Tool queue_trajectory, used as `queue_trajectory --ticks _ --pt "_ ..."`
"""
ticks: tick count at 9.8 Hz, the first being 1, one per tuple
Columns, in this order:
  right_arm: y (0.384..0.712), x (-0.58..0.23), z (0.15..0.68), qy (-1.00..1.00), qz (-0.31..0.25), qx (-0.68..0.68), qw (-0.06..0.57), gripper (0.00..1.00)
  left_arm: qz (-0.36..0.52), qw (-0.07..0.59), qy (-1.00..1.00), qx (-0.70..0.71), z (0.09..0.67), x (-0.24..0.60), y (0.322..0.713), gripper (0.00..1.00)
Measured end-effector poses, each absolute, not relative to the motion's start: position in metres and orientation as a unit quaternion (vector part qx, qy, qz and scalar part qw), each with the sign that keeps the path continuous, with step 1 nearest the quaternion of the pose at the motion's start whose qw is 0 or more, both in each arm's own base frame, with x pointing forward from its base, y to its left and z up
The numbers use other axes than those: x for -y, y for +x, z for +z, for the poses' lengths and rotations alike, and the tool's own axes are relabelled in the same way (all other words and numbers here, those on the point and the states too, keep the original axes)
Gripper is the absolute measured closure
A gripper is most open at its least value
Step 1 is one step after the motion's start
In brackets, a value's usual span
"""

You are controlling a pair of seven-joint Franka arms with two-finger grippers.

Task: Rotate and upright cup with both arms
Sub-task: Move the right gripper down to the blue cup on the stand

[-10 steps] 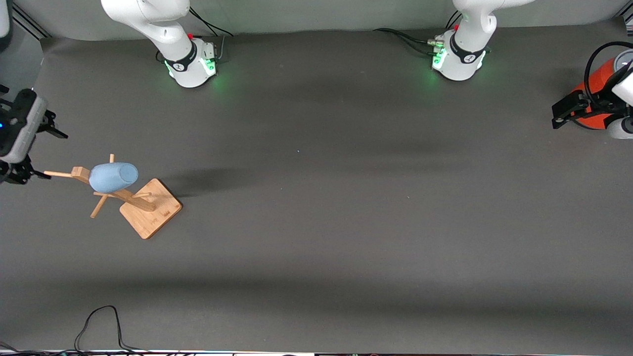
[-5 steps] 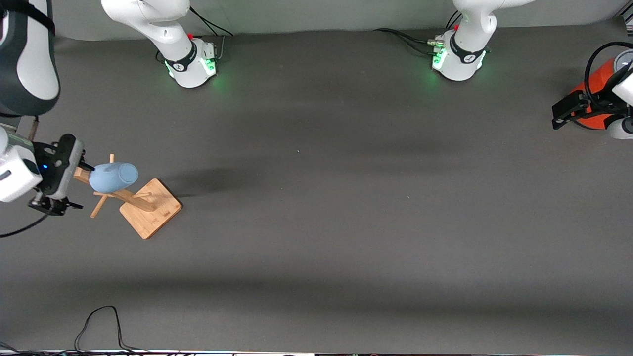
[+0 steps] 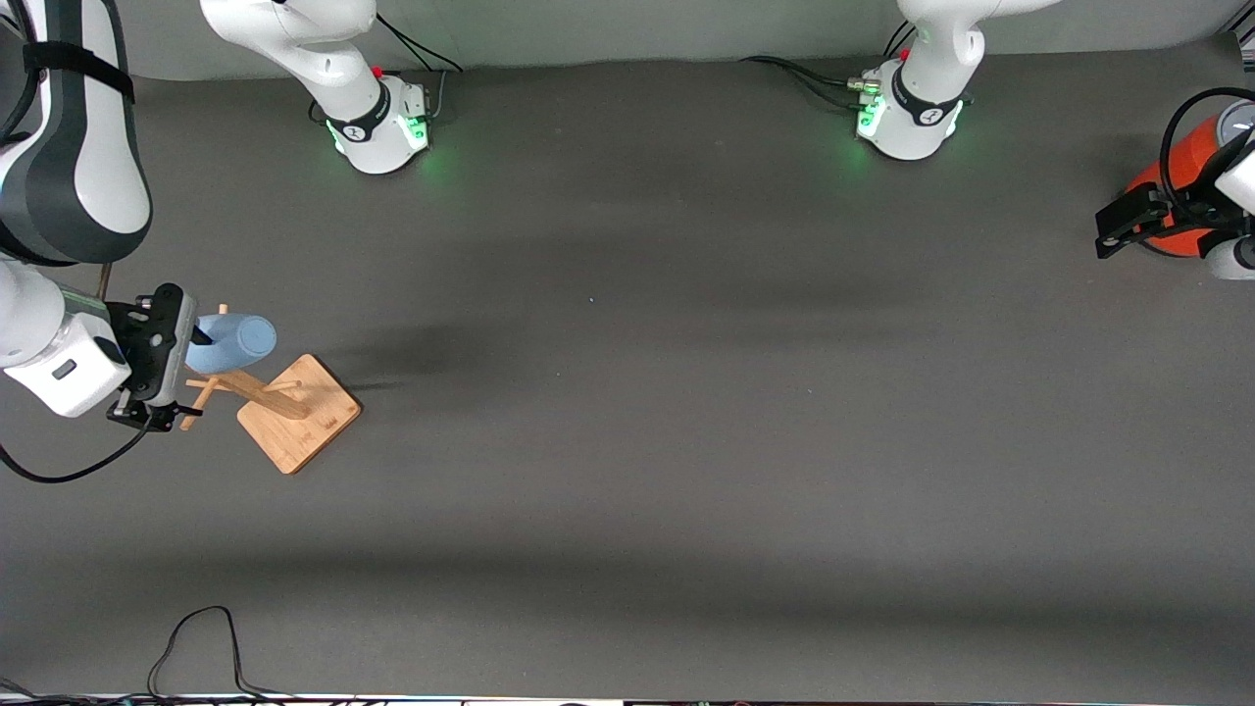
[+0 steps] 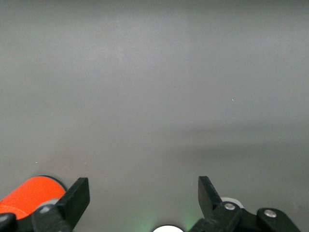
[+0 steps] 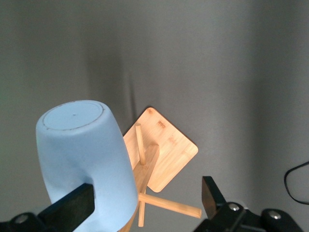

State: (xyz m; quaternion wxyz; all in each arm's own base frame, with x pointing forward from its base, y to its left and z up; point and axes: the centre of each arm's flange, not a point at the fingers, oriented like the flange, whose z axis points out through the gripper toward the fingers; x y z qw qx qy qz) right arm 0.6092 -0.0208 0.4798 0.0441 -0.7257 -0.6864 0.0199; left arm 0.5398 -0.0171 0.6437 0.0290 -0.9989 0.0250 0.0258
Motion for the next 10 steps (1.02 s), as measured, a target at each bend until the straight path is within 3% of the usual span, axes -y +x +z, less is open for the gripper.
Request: queue_trajectory --ticks 10 --pt "0.598 0.021 0.492 -0.714 0.022 0.698 0.058 0.0 0.026 0.029 -0.999 -0.025 0.644 0.017 0.54 0.0"
